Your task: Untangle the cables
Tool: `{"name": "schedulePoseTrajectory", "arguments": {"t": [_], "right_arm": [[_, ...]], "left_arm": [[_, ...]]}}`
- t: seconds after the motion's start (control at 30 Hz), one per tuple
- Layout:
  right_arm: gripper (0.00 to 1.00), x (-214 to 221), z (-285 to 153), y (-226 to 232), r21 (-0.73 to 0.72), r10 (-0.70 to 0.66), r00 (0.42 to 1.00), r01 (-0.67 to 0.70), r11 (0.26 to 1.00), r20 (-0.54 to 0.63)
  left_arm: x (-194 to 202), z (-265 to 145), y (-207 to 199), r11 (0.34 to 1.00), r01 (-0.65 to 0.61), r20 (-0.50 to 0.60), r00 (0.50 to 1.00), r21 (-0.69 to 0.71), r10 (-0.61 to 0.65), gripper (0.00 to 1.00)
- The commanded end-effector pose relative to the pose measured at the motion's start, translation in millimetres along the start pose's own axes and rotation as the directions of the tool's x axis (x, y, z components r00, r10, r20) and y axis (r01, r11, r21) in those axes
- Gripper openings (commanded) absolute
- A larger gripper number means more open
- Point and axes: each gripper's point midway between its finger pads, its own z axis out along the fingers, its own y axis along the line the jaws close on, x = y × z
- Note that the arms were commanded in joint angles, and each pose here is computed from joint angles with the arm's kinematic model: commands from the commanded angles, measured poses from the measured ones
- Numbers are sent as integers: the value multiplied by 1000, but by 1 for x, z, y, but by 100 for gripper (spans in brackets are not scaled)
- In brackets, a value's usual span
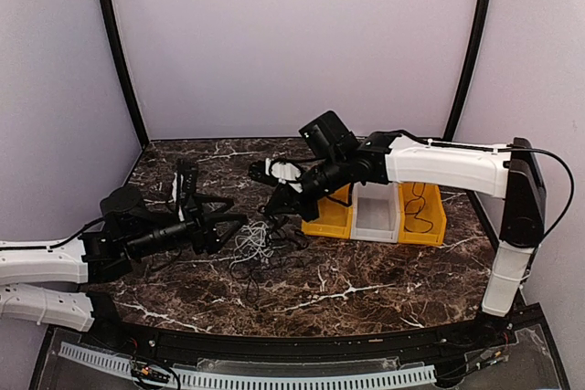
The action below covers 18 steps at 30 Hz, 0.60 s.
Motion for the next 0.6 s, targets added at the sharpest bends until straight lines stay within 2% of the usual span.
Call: {"name": "schedulePoseTrajectory", "arguments": {"t": [0.0, 0.2, 0.23, 0.27, 0.37, 0.53, 0.57], "right_arm": [[0, -46, -23, -4, 2, 26, 992, -27, 1000, 120], [0, -70, -42, -5, 8, 45, 983, -47, 999, 175], [0, -74, -46, -5, 5, 46, 982, -48, 999, 186], [0, -78, -49, -4, -4, 51, 979, -51, 999, 195], [0, -87, -56, 3, -43, 65, 973, -56, 997, 223], [0, -102, -66, 7, -70, 74, 963, -58, 996, 257], [0, -106, -70, 8, -72, 71, 962, -53, 996, 265]], "left_arm": [[-2, 13, -18, 992, -94, 58, 994, 85, 90, 77], [9, 40, -6, 984, -179, 83, 980, -21, 180, 75], [0, 41, -3, 982, -181, 135, 973, -56, 187, 74], [8, 45, 2, 978, -196, 124, 971, -75, 205, 74], [-2, 53, 7, 961, -244, 199, 943, -128, 266, 72], [17, 80, 20, 939, -290, 189, 927, -183, 323, 60], [20, 82, 21, 939, -292, 184, 928, -184, 325, 54]]}}
